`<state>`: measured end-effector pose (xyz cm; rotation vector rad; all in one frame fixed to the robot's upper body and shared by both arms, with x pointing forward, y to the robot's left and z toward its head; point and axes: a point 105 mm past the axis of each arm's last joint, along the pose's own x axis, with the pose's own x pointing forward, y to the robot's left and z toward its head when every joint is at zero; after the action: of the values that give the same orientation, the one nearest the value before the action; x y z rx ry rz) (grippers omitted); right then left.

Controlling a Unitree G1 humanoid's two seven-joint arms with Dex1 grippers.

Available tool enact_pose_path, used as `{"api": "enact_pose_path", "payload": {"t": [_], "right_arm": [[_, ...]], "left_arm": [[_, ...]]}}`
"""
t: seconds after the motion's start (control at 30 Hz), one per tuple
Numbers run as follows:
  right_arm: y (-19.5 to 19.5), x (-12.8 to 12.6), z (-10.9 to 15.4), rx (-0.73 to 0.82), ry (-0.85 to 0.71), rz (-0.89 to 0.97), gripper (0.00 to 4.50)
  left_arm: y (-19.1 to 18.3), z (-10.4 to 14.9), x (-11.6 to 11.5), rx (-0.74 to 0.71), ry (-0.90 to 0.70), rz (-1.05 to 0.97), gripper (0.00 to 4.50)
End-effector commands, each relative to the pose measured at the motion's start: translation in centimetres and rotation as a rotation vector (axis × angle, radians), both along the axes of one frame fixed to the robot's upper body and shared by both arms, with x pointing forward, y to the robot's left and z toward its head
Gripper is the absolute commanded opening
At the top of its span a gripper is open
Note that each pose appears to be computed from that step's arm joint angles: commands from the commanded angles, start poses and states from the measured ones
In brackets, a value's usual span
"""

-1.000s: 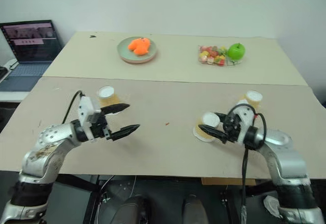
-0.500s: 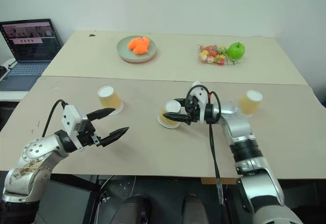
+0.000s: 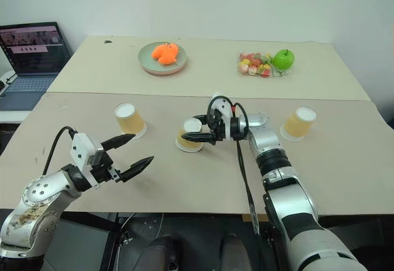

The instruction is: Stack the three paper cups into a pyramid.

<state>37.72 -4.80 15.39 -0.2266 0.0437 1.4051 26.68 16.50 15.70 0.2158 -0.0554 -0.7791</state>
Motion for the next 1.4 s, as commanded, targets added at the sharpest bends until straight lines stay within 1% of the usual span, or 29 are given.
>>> {"api": "enact_pose_path", "payload": {"t": [0.03,0.1,0.13,0.17,0.2,0.27,0.4,0.5,0.67,0.73,0.83,0.9,1.0,1.03,1.17,1.27,1.4], "right_arm": [[0.3,-0.1,1.0,0.009,-0.062,0.023,2.71],[0.3,0.2,0.6,0.003,-0.071,-0.001,3.7],[0.3,0.4,0.4,-0.006,-0.08,-0.022,3.89],[0.2,0.9,0.3,-0.017,-0.086,-0.059,4.26],[0.1,1.1,0.3,-0.018,-0.078,-0.075,4.39],[-0.3,1.1,0.9,0.01,-0.069,-0.074,4.39],[-3.0,1.0,3.9,0.132,-0.014,-0.111,4.39],[-5.5,0.1,5.2,0.181,0.04,-0.138,4.39],[-9.4,-2.3,6.2,0.229,0.095,-0.21,4.39],[-11.2,-3.2,6.3,0.232,0.084,-0.282,4.39],[-14.7,-4.0,6.8,0.238,0.007,-0.477,4.39],[-16.1,-4.6,7.2,0.246,-0.029,-0.557,4.39],[-20.4,-6.0,8.3,0.254,-0.153,-0.787,4.39],[-21.3,-6.5,8.7,0.259,-0.185,-0.834,4.39],[-24.9,-7.9,8.1,0.226,-0.215,-1.039,4.39],[-27.9,-8.5,5.4,0.094,-0.229,-1.208,4.39],[-29.0,-7.7,2.6,0.032,-0.192,-1.259,4.39]], "left_arm": [[-0.5,1.2,0.1,-0.019,-0.049,-0.015,4.5],[-0.8,1.2,0.2,-0.019,-0.05,-0.025,4.5],[-1.0,1.1,0.3,-0.018,-0.049,-0.034,4.5],[-1.2,1.1,0.3,-0.018,-0.048,-0.044,4.5],[-1.4,1.1,0.3,-0.02,-0.046,-0.053,4.5],[-1.7,1.1,0.4,-0.024,-0.043,-0.07,4.5],[-2.5,0.8,0.6,-0.024,-0.027,-0.125,4.5],[-3.1,0.8,1.0,-0.026,-0.022,-0.169,4.5],[-4.3,1.1,2.0,-0.032,-0.021,-0.248,4.5],[-5.0,1.3,2.4,-0.041,-0.021,-0.288,4.5],[-6.1,1.6,2.7,-0.038,-0.029,-0.357,4.5],[-6.5,1.8,2.8,-0.036,-0.032,-0.386,4.5],[-7.5,2.3,2.3,-0.012,-0.043,-0.468,4.5],[-7.6,2.4,2.2,-0.007,-0.046,-0.484,4.5],[-8.0,3.0,2.1,0.008,-0.059,-0.539,4.5],[-8.5,3.6,2.0,0.021,-0.076,-0.585,4.5],[-9.0,3.9,2.1,0.046,-0.106,-0.613,4.5]]}}
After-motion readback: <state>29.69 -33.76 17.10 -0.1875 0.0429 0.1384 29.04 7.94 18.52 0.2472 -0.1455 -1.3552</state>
